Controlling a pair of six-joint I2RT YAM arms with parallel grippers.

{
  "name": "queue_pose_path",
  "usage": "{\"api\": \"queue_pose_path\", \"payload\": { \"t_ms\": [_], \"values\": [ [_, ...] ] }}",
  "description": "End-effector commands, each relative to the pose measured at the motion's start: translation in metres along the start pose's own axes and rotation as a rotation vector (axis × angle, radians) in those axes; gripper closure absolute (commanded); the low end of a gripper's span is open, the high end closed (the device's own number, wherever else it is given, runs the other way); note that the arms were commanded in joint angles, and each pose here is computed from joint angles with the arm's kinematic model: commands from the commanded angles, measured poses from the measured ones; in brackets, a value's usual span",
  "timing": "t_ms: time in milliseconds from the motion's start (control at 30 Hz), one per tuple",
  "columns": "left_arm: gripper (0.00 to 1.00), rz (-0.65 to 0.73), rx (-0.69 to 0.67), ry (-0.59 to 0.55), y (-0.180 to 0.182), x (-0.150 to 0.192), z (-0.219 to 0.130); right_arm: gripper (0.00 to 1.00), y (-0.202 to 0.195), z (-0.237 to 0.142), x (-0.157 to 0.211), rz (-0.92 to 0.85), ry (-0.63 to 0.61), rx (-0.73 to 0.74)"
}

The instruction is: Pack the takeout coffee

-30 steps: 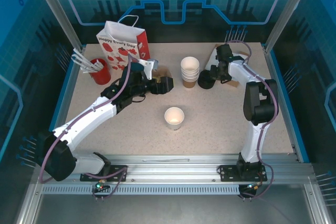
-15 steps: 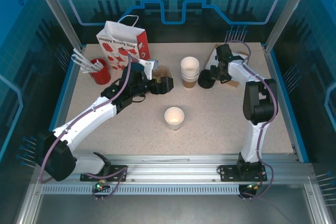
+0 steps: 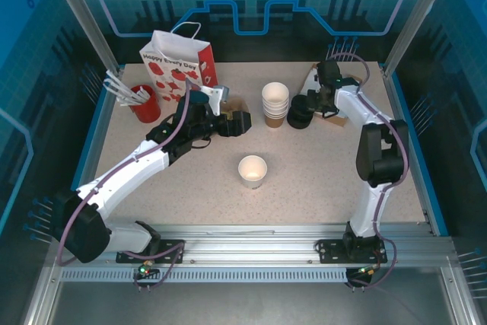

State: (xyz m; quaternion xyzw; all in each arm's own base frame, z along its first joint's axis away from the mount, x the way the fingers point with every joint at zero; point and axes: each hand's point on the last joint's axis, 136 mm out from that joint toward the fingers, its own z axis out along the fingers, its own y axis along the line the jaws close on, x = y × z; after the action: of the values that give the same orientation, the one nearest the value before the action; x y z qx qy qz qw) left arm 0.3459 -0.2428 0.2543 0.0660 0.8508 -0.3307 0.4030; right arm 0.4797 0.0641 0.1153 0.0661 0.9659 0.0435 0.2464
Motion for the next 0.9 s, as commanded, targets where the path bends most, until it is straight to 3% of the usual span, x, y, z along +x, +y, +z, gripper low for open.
{"api": "queue_pose_path", "payload": {
  "t_ms": [0,167,300,533,700,867],
  "values": [
    [0.09,0.024,0.005,-0.032,-0.006,-0.007,-0.010,0.85,-0.001,-0.030,-0.009,0.001,-0.038,-0.025],
    [0.09,-0.009,0.019,-0.074,-0.011,-0.016,-0.021,0.86,-0.005,-0.079,-0.011,0.064,-0.126,-0.115],
    [0.09,-0.094,0.082,-0.151,-0.026,-0.031,-0.039,0.86,0.029,-0.146,-0.008,0.125,-0.254,-0.378],
    [0.08,-0.308,0.383,-0.322,-0.073,-0.071,-0.073,0.87,0.111,-0.247,0.003,0.207,-0.407,-0.859],
    [0.04,-0.424,0.562,-0.369,-0.094,-0.089,-0.081,0.86,0.160,-0.283,0.020,0.196,-0.418,-1.061],
    [0.03,-0.494,0.638,-0.349,-0.105,-0.093,-0.077,0.86,0.188,-0.290,0.032,0.206,-0.382,-1.180]
  ]
}}
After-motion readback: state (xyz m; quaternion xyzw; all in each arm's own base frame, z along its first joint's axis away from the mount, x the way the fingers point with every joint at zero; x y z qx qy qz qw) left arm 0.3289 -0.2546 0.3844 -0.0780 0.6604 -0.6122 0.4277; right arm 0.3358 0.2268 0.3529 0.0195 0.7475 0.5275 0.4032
